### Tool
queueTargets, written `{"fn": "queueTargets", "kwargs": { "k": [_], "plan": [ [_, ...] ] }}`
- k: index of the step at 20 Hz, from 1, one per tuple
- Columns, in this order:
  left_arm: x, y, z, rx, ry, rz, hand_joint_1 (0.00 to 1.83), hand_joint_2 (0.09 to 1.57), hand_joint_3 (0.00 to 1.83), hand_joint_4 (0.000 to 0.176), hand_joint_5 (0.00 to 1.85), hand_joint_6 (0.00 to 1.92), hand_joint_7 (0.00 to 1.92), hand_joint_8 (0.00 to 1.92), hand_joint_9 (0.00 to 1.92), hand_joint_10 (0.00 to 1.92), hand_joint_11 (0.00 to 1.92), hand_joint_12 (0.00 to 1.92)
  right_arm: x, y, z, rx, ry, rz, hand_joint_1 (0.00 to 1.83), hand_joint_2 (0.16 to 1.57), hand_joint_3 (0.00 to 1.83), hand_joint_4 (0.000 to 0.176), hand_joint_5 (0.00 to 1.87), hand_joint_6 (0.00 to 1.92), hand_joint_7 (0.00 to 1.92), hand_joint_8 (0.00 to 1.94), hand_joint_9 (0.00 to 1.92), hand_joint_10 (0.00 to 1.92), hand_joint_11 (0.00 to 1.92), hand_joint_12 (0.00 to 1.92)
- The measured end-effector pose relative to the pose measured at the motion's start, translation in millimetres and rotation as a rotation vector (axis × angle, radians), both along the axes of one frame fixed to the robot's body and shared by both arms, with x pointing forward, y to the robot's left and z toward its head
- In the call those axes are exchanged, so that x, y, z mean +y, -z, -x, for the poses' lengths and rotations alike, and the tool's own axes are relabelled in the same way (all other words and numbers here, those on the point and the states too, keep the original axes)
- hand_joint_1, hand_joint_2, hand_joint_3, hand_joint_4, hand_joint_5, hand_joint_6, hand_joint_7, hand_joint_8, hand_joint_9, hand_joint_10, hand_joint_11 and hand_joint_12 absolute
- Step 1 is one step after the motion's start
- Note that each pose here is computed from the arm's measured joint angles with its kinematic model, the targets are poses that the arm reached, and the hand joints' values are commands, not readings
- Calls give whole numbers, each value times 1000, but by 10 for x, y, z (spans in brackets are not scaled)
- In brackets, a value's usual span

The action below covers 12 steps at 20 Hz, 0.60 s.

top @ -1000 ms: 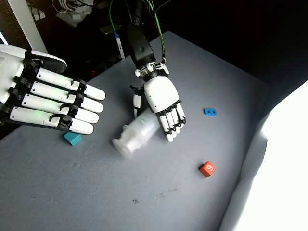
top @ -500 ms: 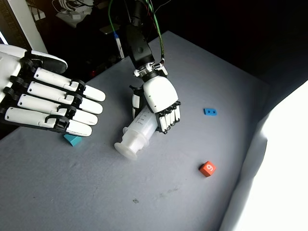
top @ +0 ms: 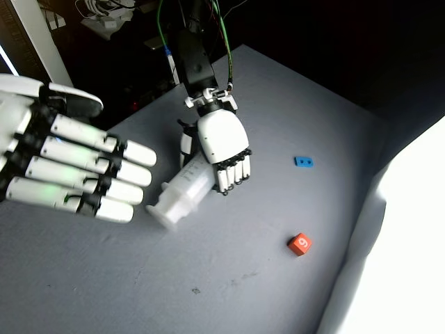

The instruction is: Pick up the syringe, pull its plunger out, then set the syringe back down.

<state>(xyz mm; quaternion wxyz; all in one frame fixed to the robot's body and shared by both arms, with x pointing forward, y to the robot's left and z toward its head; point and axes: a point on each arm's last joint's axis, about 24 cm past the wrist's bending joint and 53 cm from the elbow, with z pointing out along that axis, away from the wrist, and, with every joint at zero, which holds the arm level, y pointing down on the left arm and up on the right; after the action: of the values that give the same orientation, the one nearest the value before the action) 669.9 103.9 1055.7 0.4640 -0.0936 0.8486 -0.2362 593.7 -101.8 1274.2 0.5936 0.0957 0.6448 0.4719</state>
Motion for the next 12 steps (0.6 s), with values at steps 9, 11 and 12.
{"fn": "queueTargets", "kwargs": {
  "k": [9, 11, 12],
  "plan": [
    [222, -549, -17, -57, -38, 25, 1171, 1304, 0, 0, 608, 1331, 716, 1684, 599, 1496, 457, 1606, 228, 174, -61, 59, -51, -43, 1121, 1030, 0, 0, 200, 60, 285, 30, 264, 41, 0, 561],
    [230, -633, -24, -57, -44, 36, 1158, 1308, 1, 0, 593, 1371, 712, 1668, 608, 1424, 476, 1548, 217, 219, -118, 87, -38, -69, 1116, 1043, 2, 0, 173, 46, 254, 11, 233, 22, 0, 464],
    [221, -647, -23, -55, -45, 43, 1156, 1308, 1, 0, 591, 1376, 712, 1667, 608, 1417, 477, 1544, 223, 230, -125, 93, -38, -75, 1127, 1041, 1, 0, 174, 46, 253, 11, 231, 21, 0, 448]
  ]
}}
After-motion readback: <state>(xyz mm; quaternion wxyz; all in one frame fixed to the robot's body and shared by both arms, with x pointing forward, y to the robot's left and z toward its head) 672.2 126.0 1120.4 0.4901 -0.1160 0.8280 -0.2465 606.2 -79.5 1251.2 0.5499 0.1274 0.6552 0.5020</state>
